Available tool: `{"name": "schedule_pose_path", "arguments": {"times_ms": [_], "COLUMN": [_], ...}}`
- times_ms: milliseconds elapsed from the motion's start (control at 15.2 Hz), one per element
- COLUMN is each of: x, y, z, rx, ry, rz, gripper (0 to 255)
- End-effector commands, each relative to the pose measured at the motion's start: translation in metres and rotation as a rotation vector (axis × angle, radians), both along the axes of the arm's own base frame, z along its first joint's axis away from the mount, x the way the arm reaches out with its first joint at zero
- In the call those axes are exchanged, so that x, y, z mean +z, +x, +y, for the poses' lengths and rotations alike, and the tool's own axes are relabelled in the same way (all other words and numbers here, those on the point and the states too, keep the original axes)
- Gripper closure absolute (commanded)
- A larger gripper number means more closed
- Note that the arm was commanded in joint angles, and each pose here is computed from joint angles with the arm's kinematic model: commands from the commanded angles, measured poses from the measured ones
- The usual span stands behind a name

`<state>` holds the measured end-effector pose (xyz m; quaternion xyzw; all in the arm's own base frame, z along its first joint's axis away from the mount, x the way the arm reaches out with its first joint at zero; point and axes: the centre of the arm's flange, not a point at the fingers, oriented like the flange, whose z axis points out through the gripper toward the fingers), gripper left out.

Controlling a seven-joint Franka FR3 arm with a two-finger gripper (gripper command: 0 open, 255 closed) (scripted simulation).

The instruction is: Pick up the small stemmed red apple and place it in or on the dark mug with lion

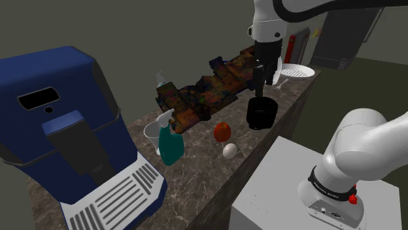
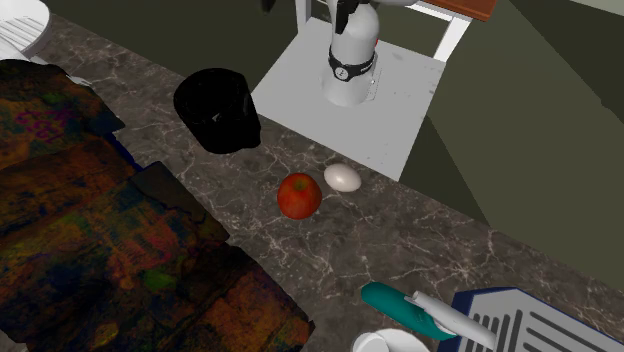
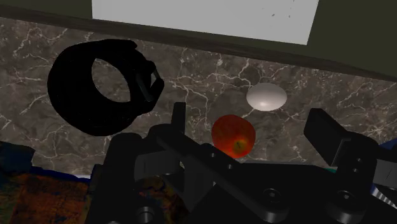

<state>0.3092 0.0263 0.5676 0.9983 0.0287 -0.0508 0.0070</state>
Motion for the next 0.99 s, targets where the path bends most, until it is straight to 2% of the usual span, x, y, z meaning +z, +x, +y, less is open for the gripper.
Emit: {"name": "schedule_pose_path", "arguments": {"times_ms": [0,924], "x": [0.0,-0.15], "y": [0.0,0.091], "z": [0.0,0.024], "rx": [0.0,0.248], "ry": [0.0,0.084], "rz": [0.0,-0.073], "gripper": [0,0]}}
